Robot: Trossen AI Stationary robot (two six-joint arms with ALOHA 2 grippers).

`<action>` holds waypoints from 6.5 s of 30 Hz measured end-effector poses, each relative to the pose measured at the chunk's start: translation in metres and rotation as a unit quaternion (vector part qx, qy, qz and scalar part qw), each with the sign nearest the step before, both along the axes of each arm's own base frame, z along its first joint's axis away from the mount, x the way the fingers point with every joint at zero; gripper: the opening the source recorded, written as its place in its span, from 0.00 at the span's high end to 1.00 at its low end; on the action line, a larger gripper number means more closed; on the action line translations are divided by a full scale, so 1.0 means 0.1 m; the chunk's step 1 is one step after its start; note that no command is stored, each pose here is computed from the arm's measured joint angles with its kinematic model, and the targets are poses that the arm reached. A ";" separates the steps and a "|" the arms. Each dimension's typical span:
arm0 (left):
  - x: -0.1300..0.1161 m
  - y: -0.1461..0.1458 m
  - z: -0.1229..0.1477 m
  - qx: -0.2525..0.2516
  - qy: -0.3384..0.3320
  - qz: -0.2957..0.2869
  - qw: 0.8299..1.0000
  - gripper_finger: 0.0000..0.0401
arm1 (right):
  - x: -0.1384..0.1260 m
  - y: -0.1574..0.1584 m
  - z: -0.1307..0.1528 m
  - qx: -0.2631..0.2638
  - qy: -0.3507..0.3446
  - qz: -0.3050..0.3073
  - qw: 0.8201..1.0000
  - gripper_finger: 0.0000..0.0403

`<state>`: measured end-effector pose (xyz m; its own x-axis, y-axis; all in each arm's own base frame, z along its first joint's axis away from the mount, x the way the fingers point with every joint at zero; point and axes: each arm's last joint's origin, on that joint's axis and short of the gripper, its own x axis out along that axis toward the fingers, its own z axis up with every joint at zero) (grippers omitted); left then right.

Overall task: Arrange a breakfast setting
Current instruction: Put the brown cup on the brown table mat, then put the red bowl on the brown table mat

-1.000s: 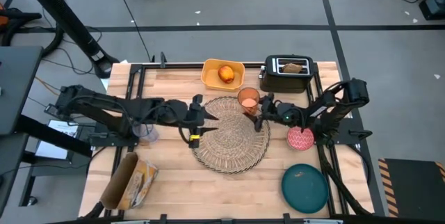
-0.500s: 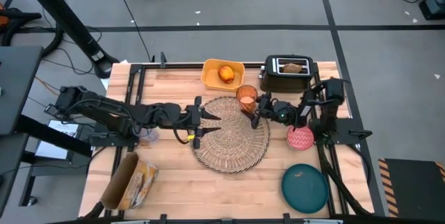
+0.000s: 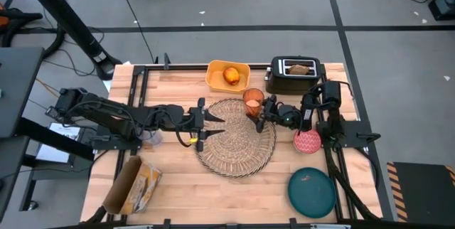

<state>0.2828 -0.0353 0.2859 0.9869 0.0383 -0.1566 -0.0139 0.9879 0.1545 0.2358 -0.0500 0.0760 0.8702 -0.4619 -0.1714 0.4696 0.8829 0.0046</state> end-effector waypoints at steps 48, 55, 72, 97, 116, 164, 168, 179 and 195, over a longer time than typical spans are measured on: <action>-0.06 0.16 -0.21 -0.028 0.116 0.039 0.992 0.60 | -0.34 0.12 0.33 0.109 0.162 0.050 0.979 0.01; -0.10 0.16 -0.35 -0.047 0.138 0.047 0.988 0.60 | -0.49 0.24 0.51 0.183 0.245 0.061 0.950 0.04; -0.20 0.18 -0.67 -0.105 0.110 0.070 0.986 0.60 | -0.53 0.83 1.54 0.373 0.424 0.023 0.825 0.13; -0.22 -0.08 -0.64 -0.100 0.100 0.020 0.990 0.60 | -0.33 1.32 0.97 0.376 0.550 -0.137 0.733 0.28; -0.22 -0.09 -0.65 -0.089 0.101 0.015 0.991 0.60 | -0.48 1.37 0.89 0.366 0.560 -0.131 0.732 0.83; -0.58 -0.03 -0.28 0.005 0.076 -0.027 0.997 0.60 | -0.23 2.06 1.61 -0.079 0.465 0.394 0.789 0.95; -0.67 0.00 -0.23 -0.001 0.079 -0.018 0.997 0.60 | -0.13 2.02 1.63 -0.104 0.441 0.417 0.788 0.95; -0.74 0.11 -0.22 -0.016 0.094 0.014 0.995 0.60 | 0.50 1.90 1.50 -0.170 0.488 0.453 0.726 0.95; -0.91 0.22 -0.19 -0.010 0.119 0.038 0.992 0.60 | 1.40 1.26 1.12 -0.193 0.594 0.408 0.665 0.95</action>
